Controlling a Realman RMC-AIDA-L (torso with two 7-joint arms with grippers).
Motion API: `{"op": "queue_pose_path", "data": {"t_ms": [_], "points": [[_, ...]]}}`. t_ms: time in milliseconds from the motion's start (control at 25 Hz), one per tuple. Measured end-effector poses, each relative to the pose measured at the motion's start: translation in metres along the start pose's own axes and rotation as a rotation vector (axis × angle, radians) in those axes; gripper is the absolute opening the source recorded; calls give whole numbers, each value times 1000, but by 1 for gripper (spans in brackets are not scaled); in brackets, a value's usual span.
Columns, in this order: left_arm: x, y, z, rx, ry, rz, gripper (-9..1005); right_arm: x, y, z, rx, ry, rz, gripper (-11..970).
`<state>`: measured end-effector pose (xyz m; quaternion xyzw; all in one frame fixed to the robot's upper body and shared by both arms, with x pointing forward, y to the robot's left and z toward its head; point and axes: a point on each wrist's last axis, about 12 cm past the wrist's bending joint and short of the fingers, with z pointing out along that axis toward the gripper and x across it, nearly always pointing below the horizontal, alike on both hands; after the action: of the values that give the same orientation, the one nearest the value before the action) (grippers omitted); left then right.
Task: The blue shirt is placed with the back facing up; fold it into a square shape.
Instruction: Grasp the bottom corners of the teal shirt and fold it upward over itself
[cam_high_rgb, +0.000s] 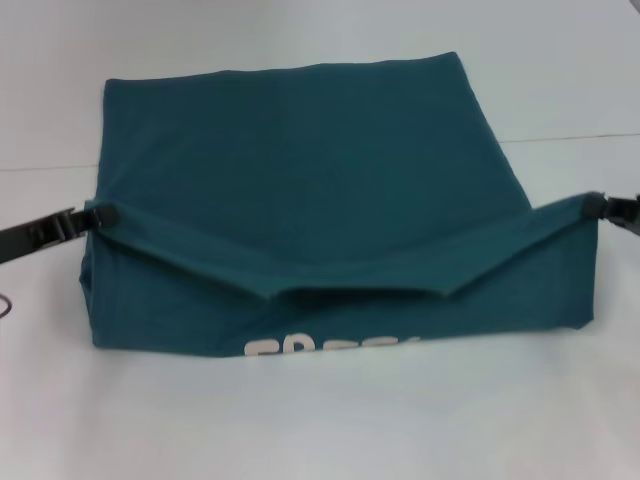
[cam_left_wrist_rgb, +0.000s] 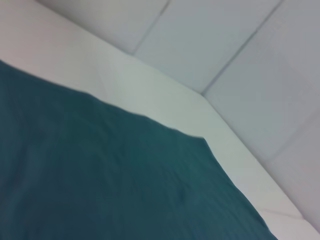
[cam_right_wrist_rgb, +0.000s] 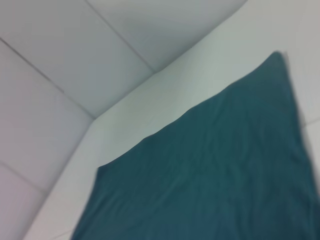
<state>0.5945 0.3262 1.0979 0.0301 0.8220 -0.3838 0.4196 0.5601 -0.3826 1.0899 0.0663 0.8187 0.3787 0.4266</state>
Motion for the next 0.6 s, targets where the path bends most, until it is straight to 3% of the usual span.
{"op": "queue_pose_path", "data": {"t_ms": [280,600], "points": [[-15,-2,28,-69,-87,30,27,-17,2,44,134,-26,-118,78],[-29,-12,53,-122,-130,81,26,-32,21,83,197,-32,-230,83]]}}
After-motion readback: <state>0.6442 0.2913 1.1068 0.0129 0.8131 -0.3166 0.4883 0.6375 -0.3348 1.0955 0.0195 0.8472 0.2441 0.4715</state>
